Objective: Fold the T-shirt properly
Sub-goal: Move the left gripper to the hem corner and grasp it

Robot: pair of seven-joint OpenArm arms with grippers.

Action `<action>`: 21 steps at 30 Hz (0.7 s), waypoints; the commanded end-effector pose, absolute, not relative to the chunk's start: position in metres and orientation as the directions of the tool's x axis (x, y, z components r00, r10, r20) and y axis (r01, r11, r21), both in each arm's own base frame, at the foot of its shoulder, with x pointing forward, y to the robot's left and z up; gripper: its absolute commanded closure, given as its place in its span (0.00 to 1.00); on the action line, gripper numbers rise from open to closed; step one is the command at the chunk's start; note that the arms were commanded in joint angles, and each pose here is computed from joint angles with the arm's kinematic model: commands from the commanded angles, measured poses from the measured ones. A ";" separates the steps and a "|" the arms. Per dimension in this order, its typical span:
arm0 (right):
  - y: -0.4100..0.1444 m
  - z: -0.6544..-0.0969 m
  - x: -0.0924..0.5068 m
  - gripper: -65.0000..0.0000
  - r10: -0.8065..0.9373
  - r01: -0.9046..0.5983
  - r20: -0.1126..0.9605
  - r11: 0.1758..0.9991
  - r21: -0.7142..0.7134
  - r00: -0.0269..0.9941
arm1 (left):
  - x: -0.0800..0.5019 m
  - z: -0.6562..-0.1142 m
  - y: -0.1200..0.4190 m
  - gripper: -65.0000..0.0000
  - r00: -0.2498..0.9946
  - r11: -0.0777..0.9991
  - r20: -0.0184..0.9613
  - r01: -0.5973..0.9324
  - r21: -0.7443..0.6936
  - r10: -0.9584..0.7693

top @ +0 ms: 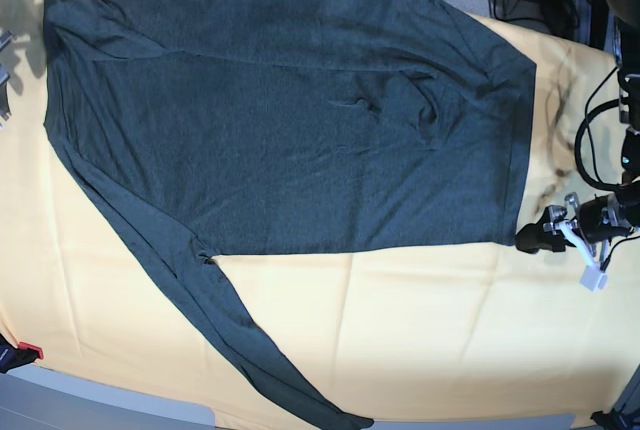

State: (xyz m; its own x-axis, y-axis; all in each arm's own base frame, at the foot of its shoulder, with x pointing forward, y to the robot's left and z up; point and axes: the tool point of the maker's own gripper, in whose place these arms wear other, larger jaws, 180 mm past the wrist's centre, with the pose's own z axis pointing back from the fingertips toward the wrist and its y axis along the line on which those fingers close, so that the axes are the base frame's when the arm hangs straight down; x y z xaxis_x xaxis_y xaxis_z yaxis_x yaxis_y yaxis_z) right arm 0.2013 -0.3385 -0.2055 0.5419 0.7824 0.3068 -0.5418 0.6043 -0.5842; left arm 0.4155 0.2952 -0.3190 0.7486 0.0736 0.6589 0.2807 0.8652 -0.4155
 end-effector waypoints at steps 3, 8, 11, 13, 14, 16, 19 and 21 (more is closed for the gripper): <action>-0.336 -0.196 0.209 0.48 0.797 -0.532 0.320 0.587 -0.610 0.513 | 0.433 -0.298 0.313 0.42 0.691 0.897 0.716 0.248 -0.365 0.100; -0.336 -0.196 0.210 0.48 0.797 -0.532 0.321 0.587 -0.610 0.511 | 0.434 -0.321 0.320 0.42 0.700 0.931 0.701 0.153 -0.333 0.136; -0.335 -0.196 0.211 0.48 0.798 -0.532 0.327 0.587 -0.610 0.506 | 0.426 -0.339 0.304 0.42 0.735 0.921 0.666 0.165 -0.353 0.123; -0.334 -0.195 0.212 0.48 0.798 -0.529 0.331 0.587 -0.612 0.503 | 0.421 -0.347 0.291 0.42 0.749 0.908 0.655 0.199 -0.370 0.103; -0.334 -0.193 0.213 0.48 0.798 -0.525 0.334 0.588 -0.616 0.501 | 0.419 -0.349 0.285 0.42 0.756 0.900 0.649 0.218 -0.378 0.089; -0.334 -0.190 0.216 0.48 0.798 -0.516 0.342 0.588 -0.623 0.496 | 0.416 -0.350 0.270 0.42 0.759 0.875 0.648 0.267 -0.404 0.068; -0.334 -0.189 0.217 0.48 0.798 -0.511 0.347 0.588 -0.626 0.493 | 0.413 -0.343 0.255 0.42 0.749 0.830 0.659 0.326 -0.452 0.064; -0.334 -0.189 0.217 0.48 0.797 -0.511 0.348 0.590 -0.625 0.494 | 0.413 -0.342 0.253 0.45 0.746 0.824 0.663 0.338 -0.455 0.060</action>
State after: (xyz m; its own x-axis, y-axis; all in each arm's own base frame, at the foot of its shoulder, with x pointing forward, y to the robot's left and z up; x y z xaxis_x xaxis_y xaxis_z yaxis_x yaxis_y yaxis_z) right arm 0.2104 -0.3349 -0.1971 0.5148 0.7854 0.3436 -0.5214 0.6050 -0.6017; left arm 0.4104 0.2461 -0.3486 0.7477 0.0809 0.6590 0.3324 0.8136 -0.4771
